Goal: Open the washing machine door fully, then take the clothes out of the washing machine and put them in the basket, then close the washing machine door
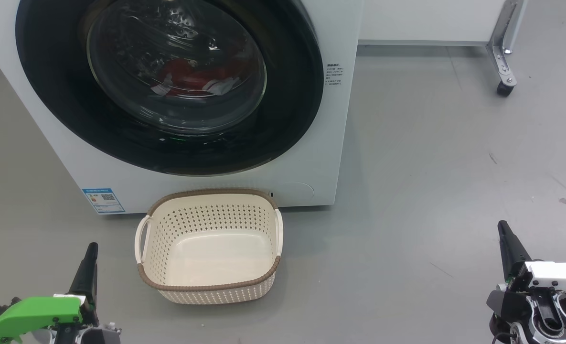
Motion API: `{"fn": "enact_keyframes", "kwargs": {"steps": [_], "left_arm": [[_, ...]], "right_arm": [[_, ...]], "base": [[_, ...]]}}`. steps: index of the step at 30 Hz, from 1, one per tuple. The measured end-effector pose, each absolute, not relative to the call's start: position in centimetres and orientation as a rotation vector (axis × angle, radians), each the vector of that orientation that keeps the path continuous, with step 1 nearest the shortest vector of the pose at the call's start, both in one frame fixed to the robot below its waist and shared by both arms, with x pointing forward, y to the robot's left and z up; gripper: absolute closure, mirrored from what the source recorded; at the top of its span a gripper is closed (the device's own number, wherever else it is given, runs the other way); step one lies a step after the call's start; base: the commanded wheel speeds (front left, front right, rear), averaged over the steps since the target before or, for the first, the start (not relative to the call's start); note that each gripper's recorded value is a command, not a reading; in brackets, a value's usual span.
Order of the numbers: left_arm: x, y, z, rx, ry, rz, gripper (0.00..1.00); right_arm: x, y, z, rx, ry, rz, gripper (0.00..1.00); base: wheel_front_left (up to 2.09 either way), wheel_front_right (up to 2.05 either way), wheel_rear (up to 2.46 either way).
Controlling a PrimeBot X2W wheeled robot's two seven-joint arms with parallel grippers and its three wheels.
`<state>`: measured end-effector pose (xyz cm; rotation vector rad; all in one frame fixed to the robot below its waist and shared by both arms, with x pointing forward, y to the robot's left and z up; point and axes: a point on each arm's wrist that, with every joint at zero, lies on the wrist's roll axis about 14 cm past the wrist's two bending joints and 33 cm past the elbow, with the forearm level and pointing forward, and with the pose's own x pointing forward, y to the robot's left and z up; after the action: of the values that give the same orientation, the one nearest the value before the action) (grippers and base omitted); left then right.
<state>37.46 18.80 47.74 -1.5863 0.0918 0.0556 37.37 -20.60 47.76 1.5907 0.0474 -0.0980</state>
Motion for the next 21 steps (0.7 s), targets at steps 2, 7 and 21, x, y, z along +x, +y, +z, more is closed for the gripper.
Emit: {"fn": "enact_keyframes", "kwargs": {"steps": [2,7,21], "left_arm": [[37.46,18.80,47.74,-1.586,0.092,0.056,1.00],[37.46,18.81,47.74,-1.586,0.092,0.056,1.00],[37.46,18.81,47.75,-1.587,0.091,0.056,1.00]], "right_arm": [[37.37,-20.61,47.75,1.591,0.047,-0.098,1.00],[37.37,-20.59,47.75,1.591,0.047,-0.098,1.00],[37.37,-20.55,47.75,1.591,0.049,-0.096,1.00]], "base": [[0.00,0.00,0.00],[0.00,0.00,0.00],[0.00,0.00,0.00]]}}
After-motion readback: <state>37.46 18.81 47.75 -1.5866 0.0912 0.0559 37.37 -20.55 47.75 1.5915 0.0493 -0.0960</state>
